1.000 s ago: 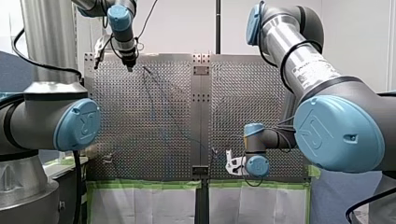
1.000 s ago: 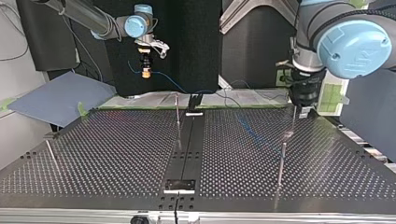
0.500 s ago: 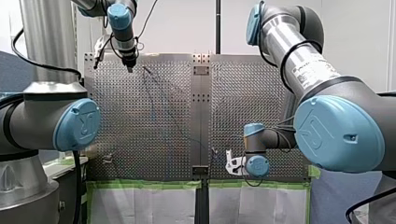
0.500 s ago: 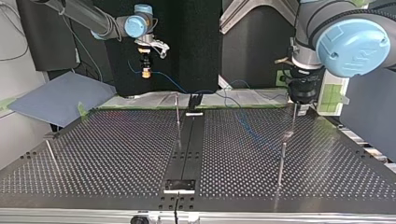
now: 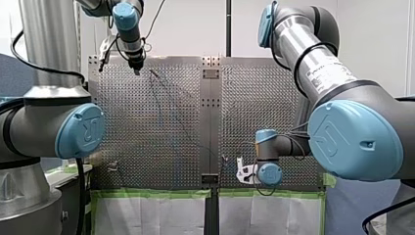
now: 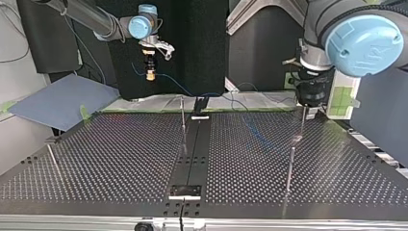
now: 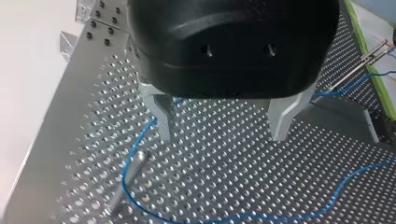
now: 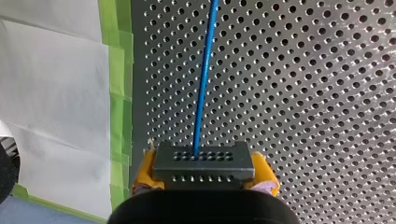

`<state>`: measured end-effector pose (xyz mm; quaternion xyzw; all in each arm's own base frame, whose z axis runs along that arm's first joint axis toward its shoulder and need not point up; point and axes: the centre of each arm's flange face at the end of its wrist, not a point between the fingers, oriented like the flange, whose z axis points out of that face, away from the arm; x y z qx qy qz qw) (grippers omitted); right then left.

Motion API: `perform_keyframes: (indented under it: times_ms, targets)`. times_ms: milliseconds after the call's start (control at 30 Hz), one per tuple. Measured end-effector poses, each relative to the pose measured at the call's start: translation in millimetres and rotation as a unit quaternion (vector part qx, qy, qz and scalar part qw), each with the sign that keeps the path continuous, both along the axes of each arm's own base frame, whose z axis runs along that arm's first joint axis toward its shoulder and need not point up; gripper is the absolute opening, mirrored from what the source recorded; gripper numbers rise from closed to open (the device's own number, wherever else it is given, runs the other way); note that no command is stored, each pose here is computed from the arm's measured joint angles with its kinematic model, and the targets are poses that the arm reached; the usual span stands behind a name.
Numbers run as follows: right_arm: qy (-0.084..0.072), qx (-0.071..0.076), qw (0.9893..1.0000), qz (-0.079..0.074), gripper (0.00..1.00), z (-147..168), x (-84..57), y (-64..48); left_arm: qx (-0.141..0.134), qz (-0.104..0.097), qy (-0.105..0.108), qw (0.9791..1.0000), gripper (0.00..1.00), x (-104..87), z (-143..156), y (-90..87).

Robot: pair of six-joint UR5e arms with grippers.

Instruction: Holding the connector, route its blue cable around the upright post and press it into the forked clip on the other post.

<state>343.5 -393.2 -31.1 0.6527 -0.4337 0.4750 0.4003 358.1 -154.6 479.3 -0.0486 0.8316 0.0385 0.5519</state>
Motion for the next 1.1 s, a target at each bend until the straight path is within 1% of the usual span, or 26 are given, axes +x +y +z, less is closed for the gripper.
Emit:
perform_keyframes:
  times_ms: [133,233,333,367,467,667,800,967,1100]
  targets:
    - [0.000,0.000,1.0000,0.000,0.00,0,0.1,-0.1,0.010,-0.016,-0.015,0.9997,1.00,2.4,2,-3.9]
    - [0.000,0.000,1.0000,0.000,0.00,0,0.2,0.0,0.017,-0.033,-0.027,0.9989,1.00,4.6,3,-9.4]
    - [0.000,0.000,1.0000,0.001,0.00,0,1.0,0.7,0.024,-0.055,-0.038,0.9975,1.00,5.7,4,-17.2]
    - [0.000,0.000,1.0000,0.001,0.00,0,1.3,0.9,0.027,-0.065,-0.043,0.9966,1.00,5.8,5,-20.9]
    - [-0.001,0.000,1.0000,0.003,0.00,0,2.2,1.5,0.038,-0.081,-0.051,0.9946,1.00,7.8,3,-30.8]
    - [-0.004,0.001,1.0000,0.008,0.00,0,3.4,1.9,0.069,-0.096,-0.055,0.9915,1.00,17.9,-11,-50.2]
    - [-0.004,0.001,0.9999,0.009,0.00,0,3.7,2.1,0.089,-0.102,-0.055,0.9892,1.00,24.6,-23,-63.3]
    - [-0.004,0.001,0.9999,0.010,0.00,0,3.9,2.4,0.108,-0.108,-0.057,0.9867,1.00,31.7,-39,-81.1]
    - [-0.005,0.000,0.9999,0.011,0.00,0,4.6,2.6,0.118,-0.110,-0.067,0.9846,1.00,31.3,-43,-94.1]
